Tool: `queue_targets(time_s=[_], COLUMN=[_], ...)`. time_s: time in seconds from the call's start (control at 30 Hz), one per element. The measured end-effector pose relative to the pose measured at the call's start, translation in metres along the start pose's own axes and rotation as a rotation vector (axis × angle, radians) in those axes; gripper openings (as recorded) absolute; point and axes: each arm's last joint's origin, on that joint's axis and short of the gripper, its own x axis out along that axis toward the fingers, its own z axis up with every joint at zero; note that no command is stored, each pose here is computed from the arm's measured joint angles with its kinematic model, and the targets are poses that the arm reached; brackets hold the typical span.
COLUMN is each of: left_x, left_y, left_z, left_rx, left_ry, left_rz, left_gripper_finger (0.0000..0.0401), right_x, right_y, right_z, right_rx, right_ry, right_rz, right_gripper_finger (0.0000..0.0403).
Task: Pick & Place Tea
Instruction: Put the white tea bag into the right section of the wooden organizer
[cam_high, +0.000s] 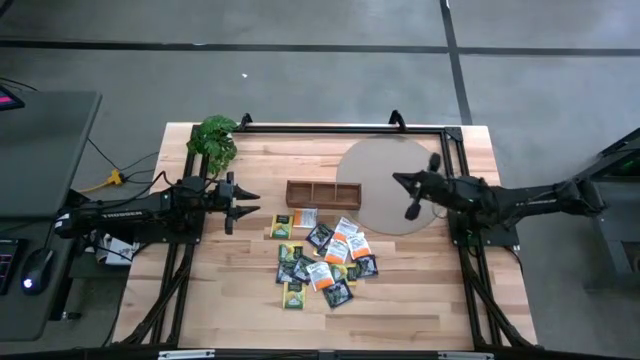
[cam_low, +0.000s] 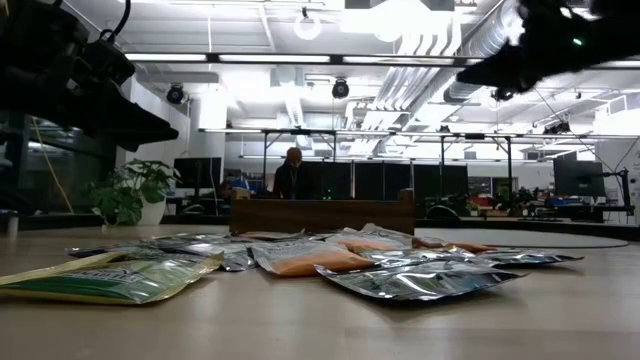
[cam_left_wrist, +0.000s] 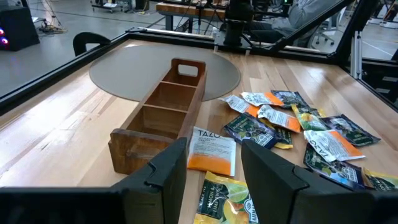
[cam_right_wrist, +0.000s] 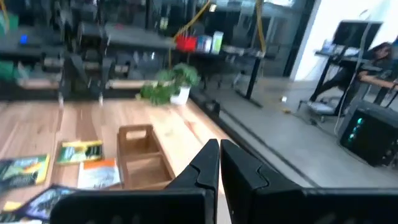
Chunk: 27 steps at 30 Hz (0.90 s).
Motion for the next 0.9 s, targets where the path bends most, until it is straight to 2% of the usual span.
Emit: queue_targets(time_s=[0.1,0.2,0.4,0.5,0.6,0.77,0.9], left_x=[0.0,0.0,0.0,0.0,0.0,0.0,0.0], left_y=[0.0,0.0,0.0,0.0,0.0,0.0,0.0], left_z=[0.0,0.0,0.0,0.0,0.0,0.0,0.0], left_rx=[0.0,0.0,0.0,0.0,0.0,0.0,0.0], left_ry=[0.0,0.001,0.0,0.0,0.0,0.0,0.0], left_rz=[0.0,0.0,0.0,0.0,0.0,0.0,0.0], left_gripper_finger=[0.015,0.015,0.015,0.015,0.015,0.015,0.015], right_x=[0.024,0.05,0.092,0.102,0.108,0.112,0.113], right_y=[0.006,0.014,0.031,0.039,0.046,0.053,0.057], right_z=[0.016,0.018,0.002,-0.008,-0.015,-0.019,-0.021], right_rx=[-0.051,-0.103,-0.141,-0.157,-0.11,-0.049,0.002], right_ry=[0.123,0.312,0.634,0.776,0.902,1.028,1.042], right_rz=[0.035,0.079,0.135,0.221,0.316,0.442,0.54], right_gripper_finger=[0.0012,0.0012,0.0012,0.0012,0.0012,0.0012,0.0012])
